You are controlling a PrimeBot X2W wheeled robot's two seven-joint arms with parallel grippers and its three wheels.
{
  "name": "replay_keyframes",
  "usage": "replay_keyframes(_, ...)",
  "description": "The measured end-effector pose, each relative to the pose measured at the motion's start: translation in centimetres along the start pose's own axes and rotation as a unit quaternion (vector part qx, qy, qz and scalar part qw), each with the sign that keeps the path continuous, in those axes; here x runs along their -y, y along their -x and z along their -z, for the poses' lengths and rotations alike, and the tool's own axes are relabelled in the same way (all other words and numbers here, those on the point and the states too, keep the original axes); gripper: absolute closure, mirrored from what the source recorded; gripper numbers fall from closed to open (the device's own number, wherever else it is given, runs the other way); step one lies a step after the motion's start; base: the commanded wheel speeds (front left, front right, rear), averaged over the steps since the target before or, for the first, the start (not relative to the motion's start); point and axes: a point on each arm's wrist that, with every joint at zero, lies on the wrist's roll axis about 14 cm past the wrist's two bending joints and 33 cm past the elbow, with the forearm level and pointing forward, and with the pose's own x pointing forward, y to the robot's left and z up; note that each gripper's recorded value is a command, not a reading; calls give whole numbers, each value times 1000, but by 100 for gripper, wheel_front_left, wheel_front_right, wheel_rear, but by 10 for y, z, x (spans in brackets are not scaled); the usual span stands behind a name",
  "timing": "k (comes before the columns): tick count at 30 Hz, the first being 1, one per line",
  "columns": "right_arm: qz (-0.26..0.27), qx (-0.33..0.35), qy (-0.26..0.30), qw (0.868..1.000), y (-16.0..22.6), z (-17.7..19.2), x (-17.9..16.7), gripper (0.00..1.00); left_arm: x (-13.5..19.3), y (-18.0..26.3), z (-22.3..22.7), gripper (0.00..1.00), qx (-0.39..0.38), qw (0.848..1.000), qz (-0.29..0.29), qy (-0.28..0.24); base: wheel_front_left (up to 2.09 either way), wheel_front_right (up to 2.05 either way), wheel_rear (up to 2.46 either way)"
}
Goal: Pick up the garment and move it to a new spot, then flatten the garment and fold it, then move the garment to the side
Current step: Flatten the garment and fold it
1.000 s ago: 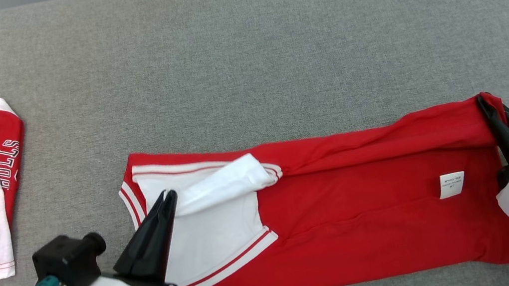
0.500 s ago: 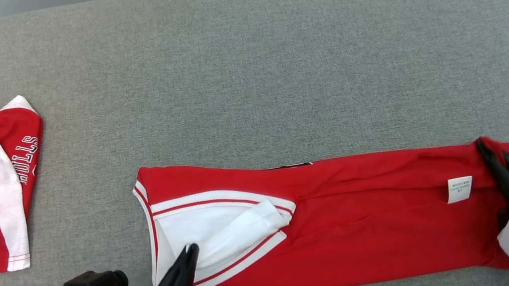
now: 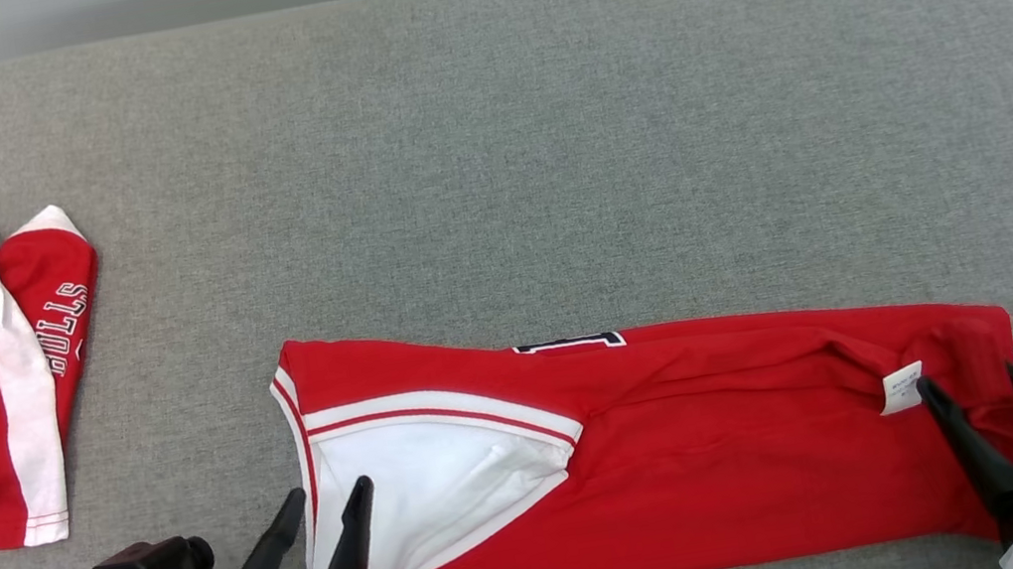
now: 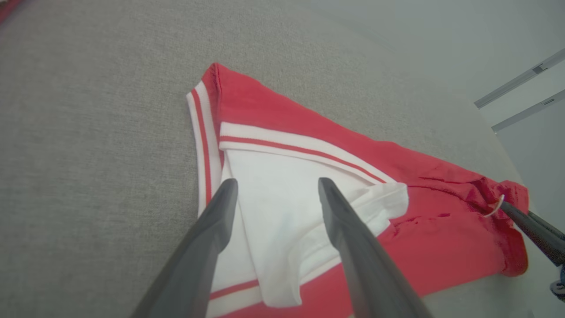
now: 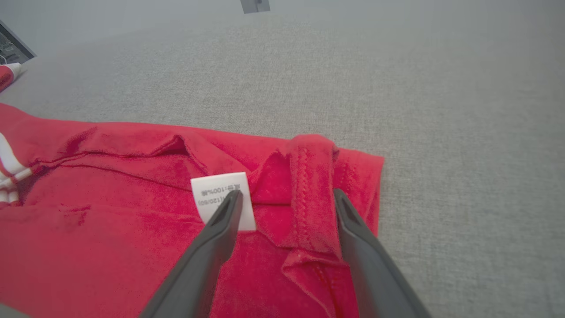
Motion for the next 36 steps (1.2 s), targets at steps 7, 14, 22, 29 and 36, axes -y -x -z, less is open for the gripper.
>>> replay_keyframes(7,37,91,-44,994,17,-48,9,0,3,-2,-49,0,99,994,-6,-42,0,0,0)
replay_keyframes(14,81,185,-62,977,28,-95,17,0,21,-3,-103,0,198,973,4,-116,0,0,0)
replay_keyframes(22,80,235,-38,968,28,-123,5,0,23,-5,-122,0,245,954,-7,-173,0,0,0)
replay_keyframes(29,78,215,-39,973,33,-101,-5,0,9,1,-111,0,253,951,-35,-176,0,0,0)
replay_keyframes(36,85,200,-40,975,42,-86,-4,0,2,10,-105,0,263,947,-49,-178,0,0,0)
